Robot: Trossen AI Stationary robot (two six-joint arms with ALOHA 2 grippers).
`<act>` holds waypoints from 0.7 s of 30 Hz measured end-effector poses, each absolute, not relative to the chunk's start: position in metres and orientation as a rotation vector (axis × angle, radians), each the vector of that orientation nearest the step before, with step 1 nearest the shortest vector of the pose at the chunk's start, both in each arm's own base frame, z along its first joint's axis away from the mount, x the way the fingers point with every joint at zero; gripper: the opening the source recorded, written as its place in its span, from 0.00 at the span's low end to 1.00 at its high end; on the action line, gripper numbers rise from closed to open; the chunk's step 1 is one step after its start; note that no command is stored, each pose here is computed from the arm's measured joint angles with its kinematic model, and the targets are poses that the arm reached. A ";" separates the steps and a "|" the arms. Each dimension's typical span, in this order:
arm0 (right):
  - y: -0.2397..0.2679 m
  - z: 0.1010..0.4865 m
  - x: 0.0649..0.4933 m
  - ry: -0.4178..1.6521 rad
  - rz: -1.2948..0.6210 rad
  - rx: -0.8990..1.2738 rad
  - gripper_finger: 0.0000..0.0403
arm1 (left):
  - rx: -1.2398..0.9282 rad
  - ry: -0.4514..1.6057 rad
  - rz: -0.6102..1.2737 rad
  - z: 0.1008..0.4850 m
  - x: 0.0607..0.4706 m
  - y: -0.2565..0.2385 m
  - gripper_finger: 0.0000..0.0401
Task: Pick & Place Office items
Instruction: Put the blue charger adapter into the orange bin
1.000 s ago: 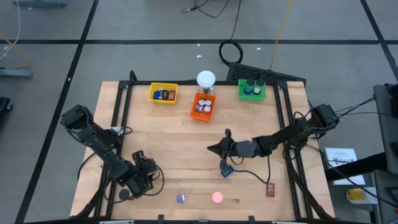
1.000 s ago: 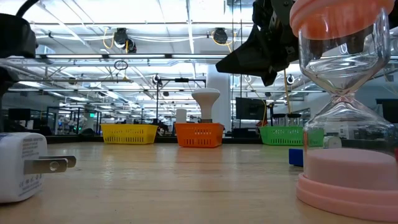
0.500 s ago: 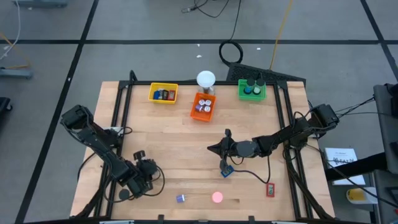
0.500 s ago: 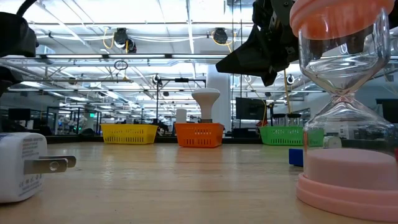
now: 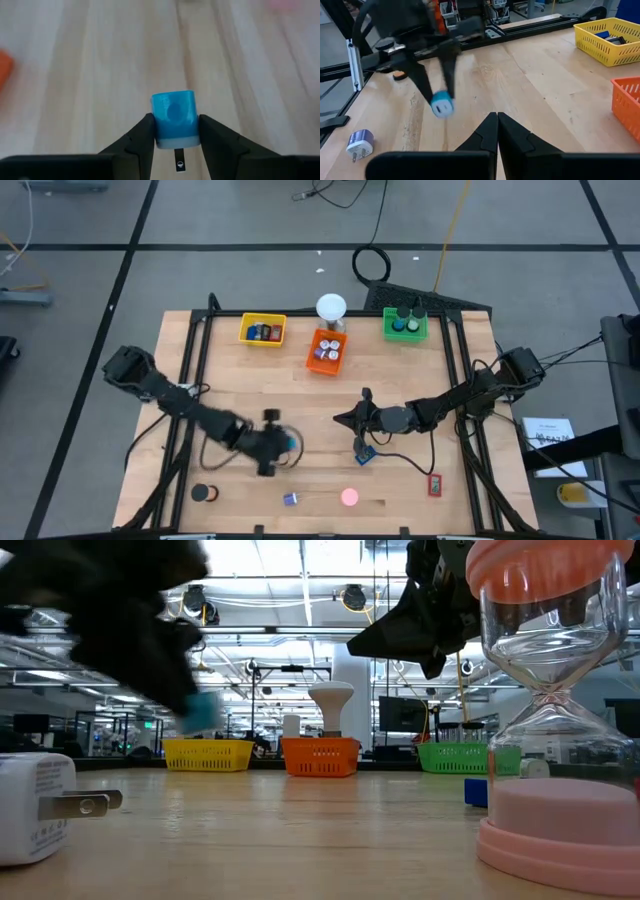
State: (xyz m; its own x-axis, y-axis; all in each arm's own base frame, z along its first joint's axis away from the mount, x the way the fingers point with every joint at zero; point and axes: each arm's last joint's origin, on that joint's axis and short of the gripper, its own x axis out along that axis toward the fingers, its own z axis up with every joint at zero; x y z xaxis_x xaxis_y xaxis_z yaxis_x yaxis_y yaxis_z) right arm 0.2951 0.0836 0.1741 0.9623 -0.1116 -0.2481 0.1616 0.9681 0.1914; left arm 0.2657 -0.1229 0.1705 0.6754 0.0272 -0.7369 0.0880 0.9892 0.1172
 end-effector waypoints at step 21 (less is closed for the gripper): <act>0.097 0.174 0.291 0.244 -0.094 0.154 0.01 | 0.126 0.786 -0.071 0.131 0.312 -0.062 0.49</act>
State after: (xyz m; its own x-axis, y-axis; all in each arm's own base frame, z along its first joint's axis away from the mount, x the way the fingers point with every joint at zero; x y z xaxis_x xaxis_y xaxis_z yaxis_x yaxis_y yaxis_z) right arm 0.2910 0.0969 0.1740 0.9662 -0.0742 -0.2470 0.1113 0.9839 0.1401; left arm 0.3119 -0.0625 0.1308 0.7049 -0.0165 -0.7092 0.1104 0.9901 0.0868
